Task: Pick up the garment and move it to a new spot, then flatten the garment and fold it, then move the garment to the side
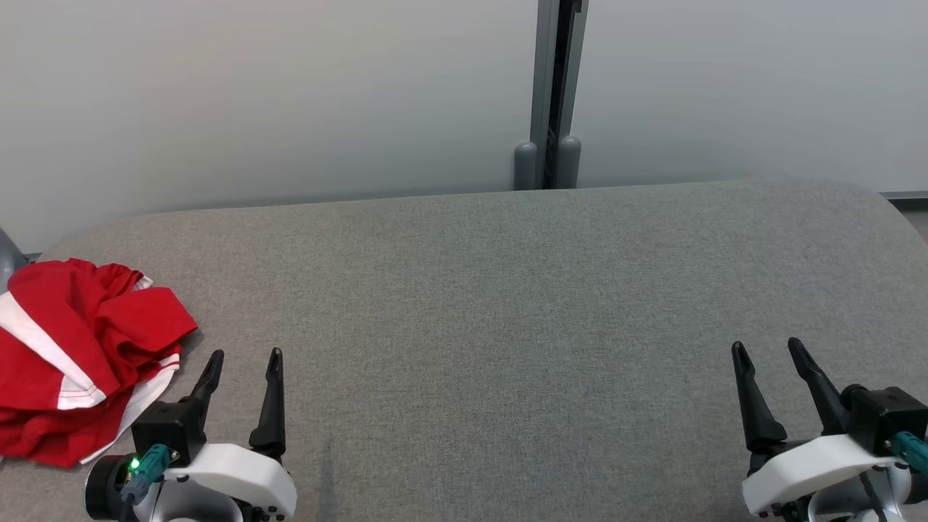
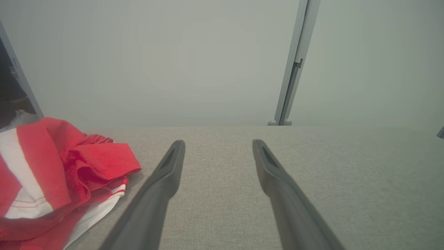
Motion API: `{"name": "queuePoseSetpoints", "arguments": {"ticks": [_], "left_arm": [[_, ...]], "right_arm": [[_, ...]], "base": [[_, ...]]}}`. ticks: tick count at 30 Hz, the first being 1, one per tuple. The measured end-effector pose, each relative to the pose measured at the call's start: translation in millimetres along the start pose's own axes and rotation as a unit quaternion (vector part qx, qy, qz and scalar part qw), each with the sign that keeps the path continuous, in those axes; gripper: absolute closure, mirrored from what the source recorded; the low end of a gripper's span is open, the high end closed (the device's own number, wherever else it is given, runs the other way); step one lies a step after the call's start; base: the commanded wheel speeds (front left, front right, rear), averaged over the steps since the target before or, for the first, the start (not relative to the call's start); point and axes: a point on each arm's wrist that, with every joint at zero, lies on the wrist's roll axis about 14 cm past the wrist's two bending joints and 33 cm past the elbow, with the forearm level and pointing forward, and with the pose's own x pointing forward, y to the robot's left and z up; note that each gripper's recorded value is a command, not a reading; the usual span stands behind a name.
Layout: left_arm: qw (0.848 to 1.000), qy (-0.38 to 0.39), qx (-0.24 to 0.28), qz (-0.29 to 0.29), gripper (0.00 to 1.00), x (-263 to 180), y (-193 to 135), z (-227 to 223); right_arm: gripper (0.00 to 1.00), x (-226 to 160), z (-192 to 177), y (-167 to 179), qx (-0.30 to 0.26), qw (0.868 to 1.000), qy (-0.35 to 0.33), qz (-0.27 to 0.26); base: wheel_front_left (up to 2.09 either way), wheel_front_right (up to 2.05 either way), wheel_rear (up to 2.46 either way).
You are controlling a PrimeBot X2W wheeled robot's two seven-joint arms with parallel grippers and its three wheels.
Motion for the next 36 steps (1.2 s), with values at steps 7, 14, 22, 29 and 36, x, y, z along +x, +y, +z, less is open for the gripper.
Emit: {"name": "queuePoseSetpoints", "arguments": {"ticks": [7,14,22,29,36], "left_arm": [[1.0,0.006,0.018,0.009,0.0,-0.5,6.0,-2.0],[0.999,0.017,0.033,0.017,0.0,-0.3,10.4,-6.2],[0.999,0.018,0.04,0.017,0.0,1.5,9.8,-6.2],[0.999,0.018,0.035,0.02,0.0,1.3,11.3,-5.6],[0.998,0.013,0.03,0.053,0.0,-9.7,33.4,-2.8]], "right_arm": [[0.0,0.4,0.4,2.5,-0.014,1.0,-0.004,0.003],[0.0,0.8,0.8,4.0,-0.025,1.0,-0.01,0.004],[0.0,1.1,2.6,4.7,-0.03,0.999,-0.014,0.004],[0.0,3.5,2.0,5.6,-0.028,1.0,-0.013,0.006],[0.0,16.5,-0.7,25.6,-0.026,0.999,-0.01,0.036]], "base": [[0.0,0.0,0.0],[0.0,0.0,0.0],[0.0,0.0,0.0],[0.0,0.0,0.0],[0.0,0.0,0.0]]}}
